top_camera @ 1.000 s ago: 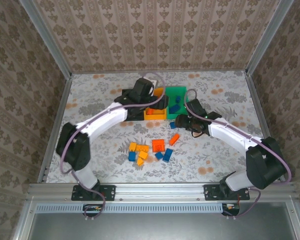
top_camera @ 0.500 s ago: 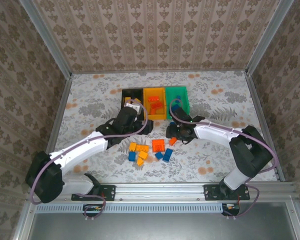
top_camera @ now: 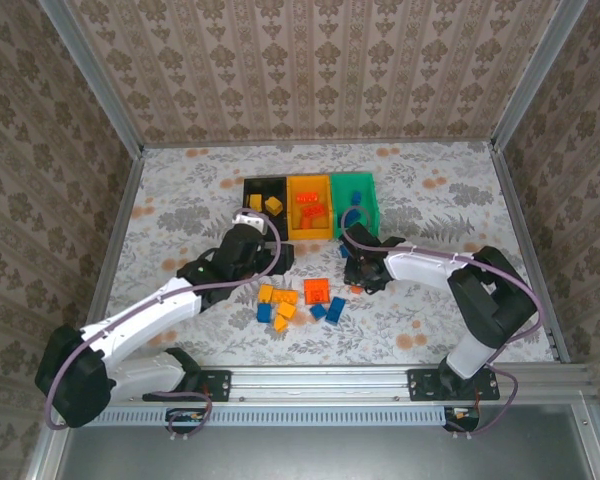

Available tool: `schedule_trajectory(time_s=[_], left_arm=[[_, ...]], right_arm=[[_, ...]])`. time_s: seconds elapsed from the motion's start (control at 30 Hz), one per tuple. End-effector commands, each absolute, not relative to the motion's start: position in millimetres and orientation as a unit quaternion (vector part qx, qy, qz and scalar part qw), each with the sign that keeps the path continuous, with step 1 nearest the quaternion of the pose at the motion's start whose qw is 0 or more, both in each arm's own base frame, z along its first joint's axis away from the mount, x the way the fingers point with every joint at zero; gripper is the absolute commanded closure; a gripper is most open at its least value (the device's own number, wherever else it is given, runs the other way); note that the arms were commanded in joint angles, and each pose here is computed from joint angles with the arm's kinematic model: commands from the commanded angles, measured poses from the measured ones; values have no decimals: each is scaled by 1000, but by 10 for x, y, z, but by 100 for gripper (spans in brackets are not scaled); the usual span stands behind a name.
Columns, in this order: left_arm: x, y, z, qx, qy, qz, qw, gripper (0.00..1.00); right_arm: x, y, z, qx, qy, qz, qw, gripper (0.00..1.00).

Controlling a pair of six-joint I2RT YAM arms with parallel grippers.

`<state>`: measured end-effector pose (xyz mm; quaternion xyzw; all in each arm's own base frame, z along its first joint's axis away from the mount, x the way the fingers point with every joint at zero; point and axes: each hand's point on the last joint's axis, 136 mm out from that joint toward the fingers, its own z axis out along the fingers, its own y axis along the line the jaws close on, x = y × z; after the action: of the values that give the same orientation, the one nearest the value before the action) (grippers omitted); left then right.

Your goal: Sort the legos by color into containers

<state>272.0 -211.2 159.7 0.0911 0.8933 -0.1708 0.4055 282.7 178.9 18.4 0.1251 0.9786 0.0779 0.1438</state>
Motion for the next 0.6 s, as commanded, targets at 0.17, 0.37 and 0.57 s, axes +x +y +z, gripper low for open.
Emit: schedule_trajectory(time_s=[0.17, 0.37, 0.57], left_arm=[[2687, -1900, 1490, 62, 902, -159, 398, 0], [2638, -1764, 1423, 45, 906, -154, 392, 0], [2588, -1704, 1380, 42, 910, -154, 384, 0]], right_arm=[[2793, 1463, 548, 105, 976, 74, 177, 87], [3034, 1780, 1210, 30, 963, 142, 229, 88], [3559, 2320, 1504, -11, 952, 167, 256, 87]])
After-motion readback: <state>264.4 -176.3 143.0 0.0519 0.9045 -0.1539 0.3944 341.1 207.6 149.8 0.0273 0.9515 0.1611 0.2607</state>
